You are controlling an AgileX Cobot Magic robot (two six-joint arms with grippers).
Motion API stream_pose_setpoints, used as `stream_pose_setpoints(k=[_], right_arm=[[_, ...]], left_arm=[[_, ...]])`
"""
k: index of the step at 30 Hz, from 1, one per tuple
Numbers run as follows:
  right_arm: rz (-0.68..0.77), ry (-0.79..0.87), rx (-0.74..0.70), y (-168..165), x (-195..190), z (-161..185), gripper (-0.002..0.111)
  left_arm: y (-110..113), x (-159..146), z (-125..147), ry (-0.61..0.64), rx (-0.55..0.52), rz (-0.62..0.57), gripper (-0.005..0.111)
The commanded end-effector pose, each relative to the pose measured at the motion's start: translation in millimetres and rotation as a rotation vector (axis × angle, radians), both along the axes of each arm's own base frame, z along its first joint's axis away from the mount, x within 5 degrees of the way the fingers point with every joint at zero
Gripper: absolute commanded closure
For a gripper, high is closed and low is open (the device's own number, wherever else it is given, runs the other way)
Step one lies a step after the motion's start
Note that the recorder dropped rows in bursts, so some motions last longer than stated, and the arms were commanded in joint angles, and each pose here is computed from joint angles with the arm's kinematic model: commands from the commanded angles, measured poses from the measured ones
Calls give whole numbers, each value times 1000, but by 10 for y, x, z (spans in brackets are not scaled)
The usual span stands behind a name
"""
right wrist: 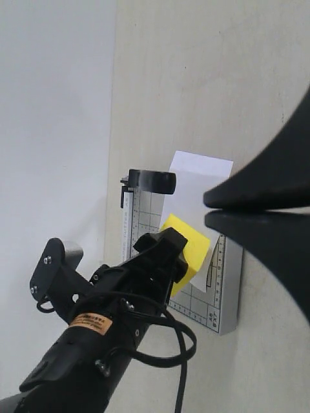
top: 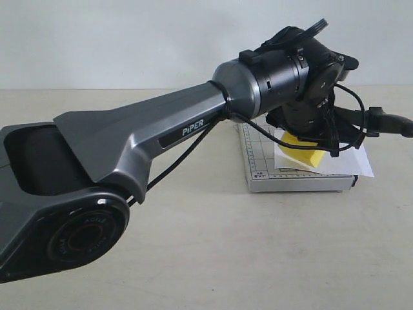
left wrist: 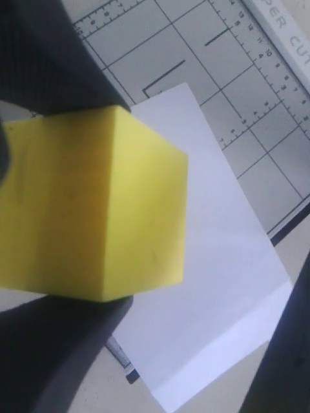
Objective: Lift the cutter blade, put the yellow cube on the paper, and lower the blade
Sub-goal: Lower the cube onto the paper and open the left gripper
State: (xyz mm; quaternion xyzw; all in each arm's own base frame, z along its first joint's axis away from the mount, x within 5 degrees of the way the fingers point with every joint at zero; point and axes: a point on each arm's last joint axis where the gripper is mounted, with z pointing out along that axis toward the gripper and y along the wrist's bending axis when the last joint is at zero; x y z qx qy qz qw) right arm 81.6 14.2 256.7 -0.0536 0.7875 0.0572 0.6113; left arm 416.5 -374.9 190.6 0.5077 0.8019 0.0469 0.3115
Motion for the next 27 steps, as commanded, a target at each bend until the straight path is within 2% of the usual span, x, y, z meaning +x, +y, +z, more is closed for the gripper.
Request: stream_pose_setpoints(k=[1,21,27], right_arm=[[-9,-10,-4,-8,-2,-2,108],[-9,-10,-4,-8,-2,-2,108],[-9,-10,-4,-8,-2,-2,108]], left_arm=[[30,12,76,-29,24,2,102],[29,23,82,-37,16,0,102],[20,28,7,-25,22,0,102]])
